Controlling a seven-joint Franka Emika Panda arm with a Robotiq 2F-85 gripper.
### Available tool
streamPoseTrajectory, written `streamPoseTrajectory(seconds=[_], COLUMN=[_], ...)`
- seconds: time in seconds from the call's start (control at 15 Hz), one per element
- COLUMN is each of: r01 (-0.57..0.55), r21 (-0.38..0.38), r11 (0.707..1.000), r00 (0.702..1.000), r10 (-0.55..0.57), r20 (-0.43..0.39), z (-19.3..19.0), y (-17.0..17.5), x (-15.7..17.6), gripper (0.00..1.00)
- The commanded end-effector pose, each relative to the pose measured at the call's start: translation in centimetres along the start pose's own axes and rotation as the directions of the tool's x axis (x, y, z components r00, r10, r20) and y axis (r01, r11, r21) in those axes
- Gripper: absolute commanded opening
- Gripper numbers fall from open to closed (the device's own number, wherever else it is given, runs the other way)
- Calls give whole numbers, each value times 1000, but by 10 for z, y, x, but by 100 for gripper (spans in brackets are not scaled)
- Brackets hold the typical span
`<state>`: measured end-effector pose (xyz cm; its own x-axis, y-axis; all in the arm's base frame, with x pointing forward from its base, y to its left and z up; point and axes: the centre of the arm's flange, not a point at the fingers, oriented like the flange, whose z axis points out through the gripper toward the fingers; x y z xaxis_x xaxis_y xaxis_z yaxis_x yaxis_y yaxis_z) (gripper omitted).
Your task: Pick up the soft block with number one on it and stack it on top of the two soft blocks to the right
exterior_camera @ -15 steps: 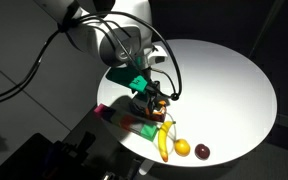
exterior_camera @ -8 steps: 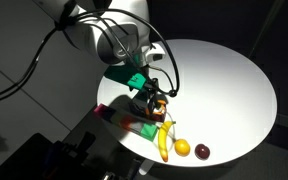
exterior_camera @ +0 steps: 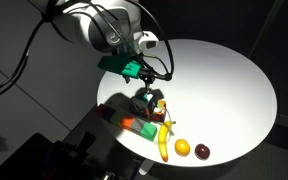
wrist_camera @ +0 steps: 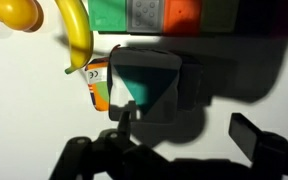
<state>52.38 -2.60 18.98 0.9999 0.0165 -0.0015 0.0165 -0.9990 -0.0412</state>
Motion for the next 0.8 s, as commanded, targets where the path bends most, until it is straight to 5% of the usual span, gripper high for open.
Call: streamPoseTrajectory(seconds=[0.0,0.73], r01=[-21,-95], r21=[-41,-99], r11=[999,991], r00=[999,995], r10=[20,92], r20=[-29,-33], z=[-34,-92], y=[-18,-58], x=[-3,-12], gripper=[100,100])
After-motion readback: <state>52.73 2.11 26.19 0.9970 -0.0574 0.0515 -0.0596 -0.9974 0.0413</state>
